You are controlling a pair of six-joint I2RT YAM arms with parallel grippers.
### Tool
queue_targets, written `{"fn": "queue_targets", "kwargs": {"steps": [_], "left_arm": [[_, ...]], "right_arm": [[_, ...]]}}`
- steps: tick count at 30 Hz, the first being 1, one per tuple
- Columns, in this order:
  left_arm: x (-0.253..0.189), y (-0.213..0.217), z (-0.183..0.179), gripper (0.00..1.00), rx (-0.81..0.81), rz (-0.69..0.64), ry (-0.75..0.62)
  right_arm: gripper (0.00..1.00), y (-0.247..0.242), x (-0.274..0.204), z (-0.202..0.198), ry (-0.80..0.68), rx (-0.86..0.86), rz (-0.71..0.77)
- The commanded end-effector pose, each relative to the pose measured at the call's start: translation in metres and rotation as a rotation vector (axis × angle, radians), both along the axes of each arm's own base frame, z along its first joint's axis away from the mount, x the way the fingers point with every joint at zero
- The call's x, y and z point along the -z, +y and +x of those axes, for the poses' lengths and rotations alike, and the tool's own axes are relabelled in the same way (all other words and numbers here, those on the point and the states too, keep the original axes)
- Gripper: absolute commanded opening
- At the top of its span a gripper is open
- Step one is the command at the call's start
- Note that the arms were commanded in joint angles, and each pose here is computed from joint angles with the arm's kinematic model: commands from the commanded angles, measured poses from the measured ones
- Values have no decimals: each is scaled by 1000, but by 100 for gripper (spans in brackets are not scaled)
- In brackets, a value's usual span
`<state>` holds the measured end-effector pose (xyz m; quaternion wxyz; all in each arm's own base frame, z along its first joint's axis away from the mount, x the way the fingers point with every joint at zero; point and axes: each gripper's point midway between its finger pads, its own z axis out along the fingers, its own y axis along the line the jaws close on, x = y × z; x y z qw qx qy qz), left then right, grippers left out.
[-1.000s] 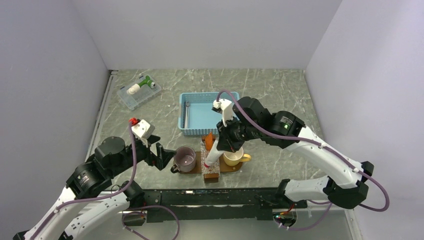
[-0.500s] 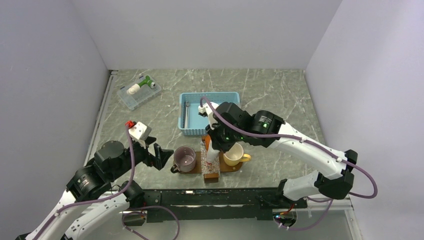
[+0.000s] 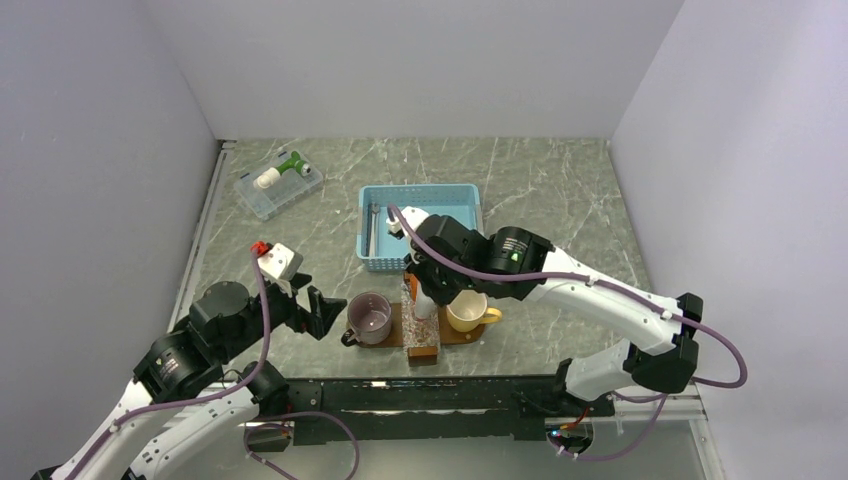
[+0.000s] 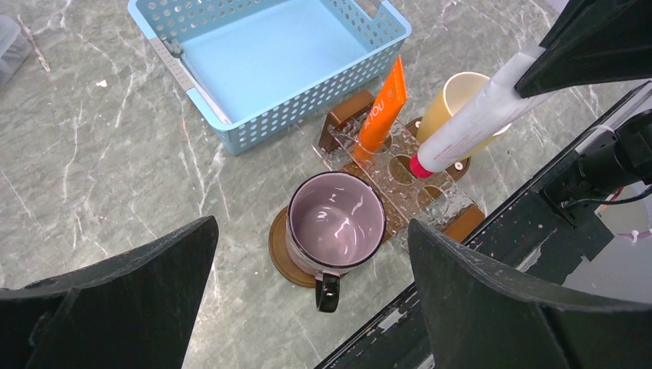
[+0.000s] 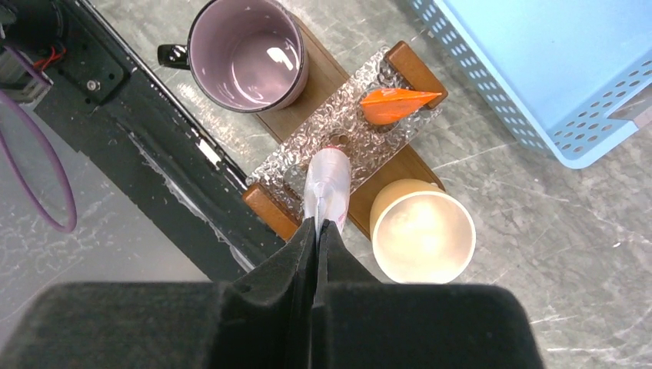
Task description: Prepare toiletry sets of a toothbrush and toothpaste on the tray
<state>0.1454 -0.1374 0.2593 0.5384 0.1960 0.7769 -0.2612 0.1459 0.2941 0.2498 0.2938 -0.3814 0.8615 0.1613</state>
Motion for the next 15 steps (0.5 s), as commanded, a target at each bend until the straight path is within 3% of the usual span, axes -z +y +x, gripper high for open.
{"fn": "queue_targets", "kwargs": {"steps": [1, 15], "left_arm": [[-3, 1, 4, 99, -20, -10, -19], [-2, 2, 4, 99, -22, -5, -19]], "right_arm": [[0, 6, -31, 14, -79, 46, 59], [0, 24, -103, 52, -252, 110, 198]]}}
